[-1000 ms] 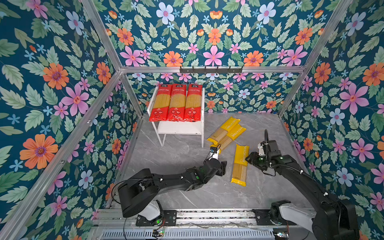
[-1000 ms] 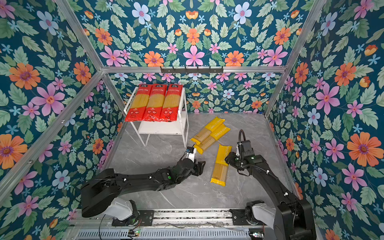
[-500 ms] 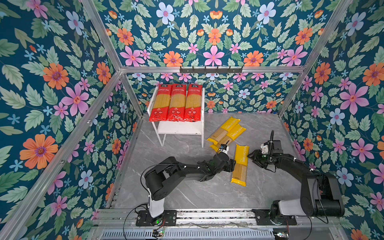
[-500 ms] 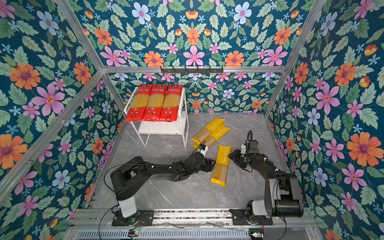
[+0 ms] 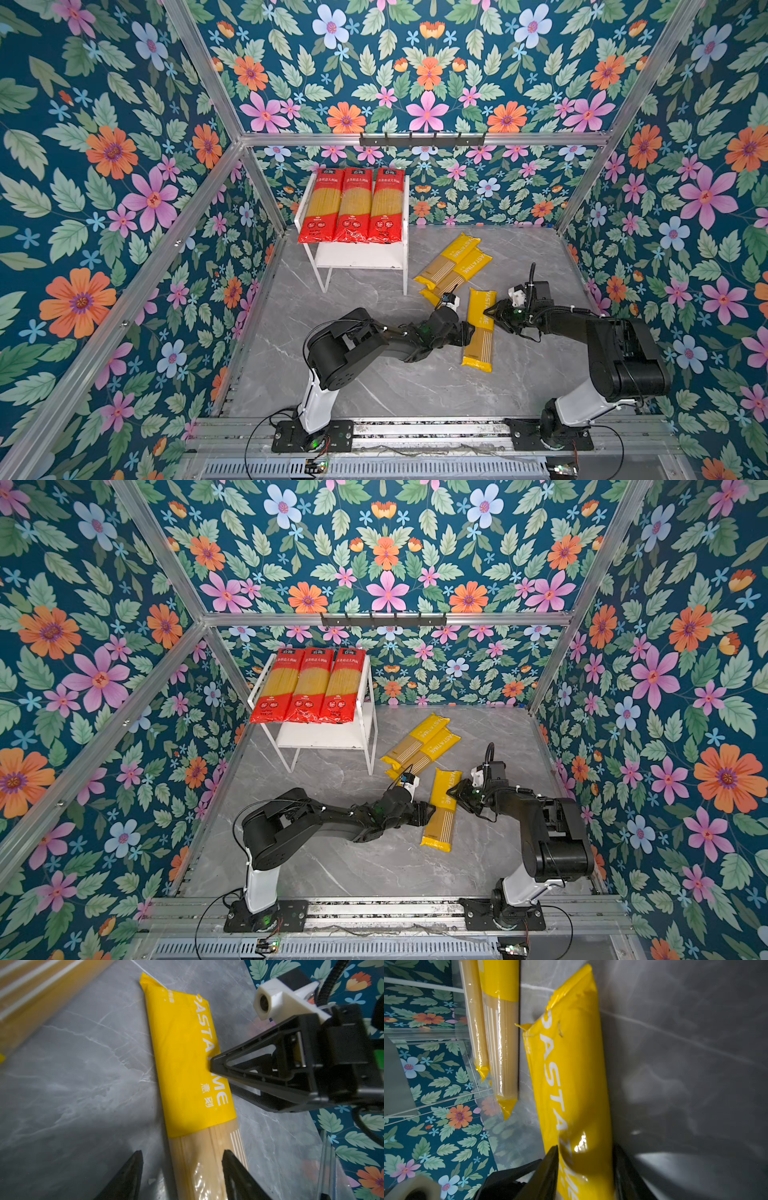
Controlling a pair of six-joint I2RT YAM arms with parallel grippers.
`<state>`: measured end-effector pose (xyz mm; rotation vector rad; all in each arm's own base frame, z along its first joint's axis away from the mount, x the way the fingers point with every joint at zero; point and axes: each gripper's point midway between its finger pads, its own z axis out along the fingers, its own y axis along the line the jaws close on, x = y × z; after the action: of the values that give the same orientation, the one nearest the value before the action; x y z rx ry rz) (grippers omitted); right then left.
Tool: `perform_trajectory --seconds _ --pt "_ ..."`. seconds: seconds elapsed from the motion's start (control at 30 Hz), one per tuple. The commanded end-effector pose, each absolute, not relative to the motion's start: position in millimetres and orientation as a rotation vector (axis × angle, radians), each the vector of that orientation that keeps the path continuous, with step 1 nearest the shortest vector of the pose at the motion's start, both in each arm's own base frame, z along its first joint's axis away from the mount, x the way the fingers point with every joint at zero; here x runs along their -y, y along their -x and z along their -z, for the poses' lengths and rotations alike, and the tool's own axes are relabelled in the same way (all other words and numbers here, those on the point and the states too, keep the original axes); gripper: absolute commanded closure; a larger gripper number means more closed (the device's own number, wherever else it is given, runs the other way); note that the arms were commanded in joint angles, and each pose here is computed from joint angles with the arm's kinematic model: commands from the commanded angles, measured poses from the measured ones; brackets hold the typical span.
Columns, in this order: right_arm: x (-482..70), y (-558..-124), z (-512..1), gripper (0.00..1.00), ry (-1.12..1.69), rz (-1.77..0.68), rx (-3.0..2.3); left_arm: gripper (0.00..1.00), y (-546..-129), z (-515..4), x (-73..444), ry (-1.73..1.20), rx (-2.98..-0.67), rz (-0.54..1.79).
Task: Place and organize the pasta boxes and bags onto the shelf
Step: 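Grasp the yellow pack's top end with the right gripper while the left approaches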
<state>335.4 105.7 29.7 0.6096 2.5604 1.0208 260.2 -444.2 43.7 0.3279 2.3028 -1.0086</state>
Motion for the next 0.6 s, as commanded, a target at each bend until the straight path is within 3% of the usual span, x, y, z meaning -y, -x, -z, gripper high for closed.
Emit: perform_trajectory --seconds 0.0,0.27,0.37,0.57 --pt "-115.3 -324.1 -15.4 0.63 -0.615 -1.029 -2.615 0.40 -263.1 -54.3 452.9 -0.309 -2.264 1.094" --pt "-128.0 -330.1 -45.2 0.95 -0.494 -1.138 -2.482 0.44 -262.4 -74.1 440.4 -0.292 -2.231 1.111" --pt "-130.3 -331.5 -59.7 0.99 -0.442 -1.143 -2.441 0.42 -261.3 -90.6 429.9 -0.288 -2.195 1.106" --pt "-137.4 -335.1 -86.4 1.00 -0.283 -1.068 -2.338 0.38 -257.8 -117.8 404.7 -0.248 -2.105 1.107"
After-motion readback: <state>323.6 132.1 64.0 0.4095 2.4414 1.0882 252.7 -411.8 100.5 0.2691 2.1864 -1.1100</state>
